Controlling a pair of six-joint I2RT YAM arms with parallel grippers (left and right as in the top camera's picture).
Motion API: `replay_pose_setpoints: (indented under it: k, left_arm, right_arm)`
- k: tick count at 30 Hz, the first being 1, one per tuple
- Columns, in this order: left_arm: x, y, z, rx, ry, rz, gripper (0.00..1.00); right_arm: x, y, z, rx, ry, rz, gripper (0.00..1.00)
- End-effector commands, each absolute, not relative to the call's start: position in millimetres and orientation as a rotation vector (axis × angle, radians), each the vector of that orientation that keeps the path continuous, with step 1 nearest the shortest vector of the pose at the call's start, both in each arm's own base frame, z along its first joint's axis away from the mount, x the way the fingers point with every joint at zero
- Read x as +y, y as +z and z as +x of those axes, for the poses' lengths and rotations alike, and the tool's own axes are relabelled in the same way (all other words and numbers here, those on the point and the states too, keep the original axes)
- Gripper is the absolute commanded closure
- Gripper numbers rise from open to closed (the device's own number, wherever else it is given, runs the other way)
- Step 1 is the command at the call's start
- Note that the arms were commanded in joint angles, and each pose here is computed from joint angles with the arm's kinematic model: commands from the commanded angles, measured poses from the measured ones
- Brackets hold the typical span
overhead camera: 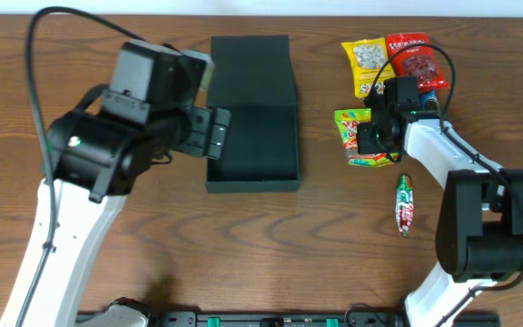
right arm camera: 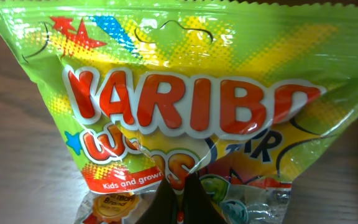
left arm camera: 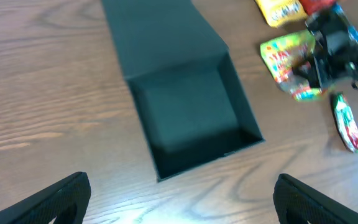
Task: Pack container
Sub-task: 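Lift the green Haribo bag with the right gripper into the box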
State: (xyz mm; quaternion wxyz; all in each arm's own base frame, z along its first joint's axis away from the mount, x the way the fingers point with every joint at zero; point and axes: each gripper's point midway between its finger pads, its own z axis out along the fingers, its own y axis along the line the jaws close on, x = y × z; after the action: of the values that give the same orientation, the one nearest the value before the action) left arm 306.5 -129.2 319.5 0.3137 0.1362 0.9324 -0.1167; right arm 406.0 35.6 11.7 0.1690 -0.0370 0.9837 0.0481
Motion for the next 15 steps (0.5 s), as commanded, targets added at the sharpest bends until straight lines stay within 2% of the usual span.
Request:
replay_pose_setpoints:
  k: [1,5,7,10,15]
  left_arm:
    - [-110,342,298,2.399,-0.307,0.267,0.05]
    - [-88,359,291,2.352,-0.312,0.126,0.05]
    - [-78,365,286,2.335,-0.309,0.077,0.05]
    - [-73,367,278,2.333,-0.309,0.045,0.05]
    - [-71,364,270,2.355,-0.307,0.044,0.05]
  right_arm:
    - [62,56,417,2.688,0.331,-0.11,0.99]
    - [86,123,427,2.548,0.383,-0.071,0.99]
    - [115,160,426,2.456,0.418,-0.16,0.99]
    - [164,191,416,2.369,0.471,-0.312,0.99]
    - [251,188,373,2.188,0.485,-0.936,0.99]
